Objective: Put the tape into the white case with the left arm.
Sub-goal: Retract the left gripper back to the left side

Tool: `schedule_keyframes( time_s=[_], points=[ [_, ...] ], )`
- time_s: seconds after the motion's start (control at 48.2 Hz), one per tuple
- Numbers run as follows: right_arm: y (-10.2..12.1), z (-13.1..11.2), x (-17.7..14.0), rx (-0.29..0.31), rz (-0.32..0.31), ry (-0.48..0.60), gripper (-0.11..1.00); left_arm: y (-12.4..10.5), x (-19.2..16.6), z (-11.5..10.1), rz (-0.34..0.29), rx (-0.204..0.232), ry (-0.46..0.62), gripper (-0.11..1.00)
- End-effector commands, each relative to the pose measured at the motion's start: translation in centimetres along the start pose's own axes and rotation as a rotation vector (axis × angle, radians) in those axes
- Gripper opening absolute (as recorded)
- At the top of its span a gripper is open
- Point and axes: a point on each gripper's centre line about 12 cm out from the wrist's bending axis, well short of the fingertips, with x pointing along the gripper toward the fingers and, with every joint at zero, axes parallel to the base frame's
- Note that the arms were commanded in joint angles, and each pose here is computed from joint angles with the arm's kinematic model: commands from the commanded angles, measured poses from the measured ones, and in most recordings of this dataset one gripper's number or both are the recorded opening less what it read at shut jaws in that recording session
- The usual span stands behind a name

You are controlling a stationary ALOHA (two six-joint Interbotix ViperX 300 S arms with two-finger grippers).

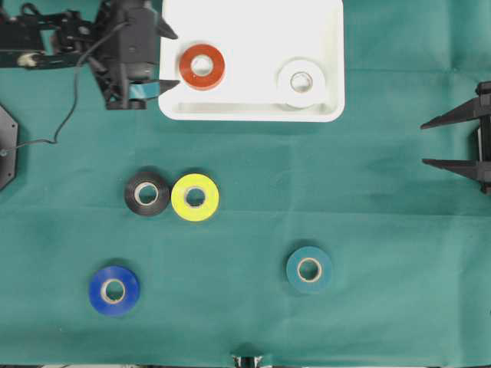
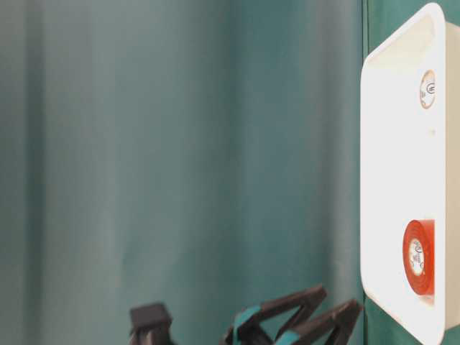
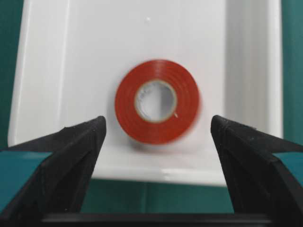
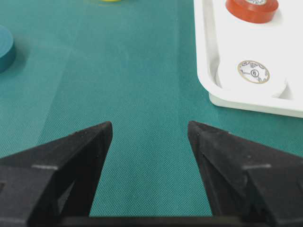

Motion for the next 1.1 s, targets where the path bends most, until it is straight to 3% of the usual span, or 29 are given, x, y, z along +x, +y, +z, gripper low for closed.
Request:
schedule_keyframes(
  time_s=[0.0, 0.415, 0.829, 1.078],
  points=[
    [0.0, 0.5, 0.1, 0.002, 0.002, -0.015, 0.98, -0.1, -1.5, 0.8, 0.01, -0.005, -0.054, 0.92],
    [-0.1, 0.5, 0.1, 0.003, -0.004, -0.015, 0.98, -3.5, -6.4, -0.6, -0.039, -0.036, -0.169, 0.91],
    [-0.1, 0.5, 0.1, 0.004, -0.007, -0.015, 0.98, -6.3, -10.5, -2.3, -0.106, -0.004, -0.305, 0.91],
    [-0.1, 0.6, 0.1, 0.004, -0.006, -0.017, 0.98, -6.9, -10.7, -2.6, -0.125, 0.009, -0.31, 0.91]
  ],
)
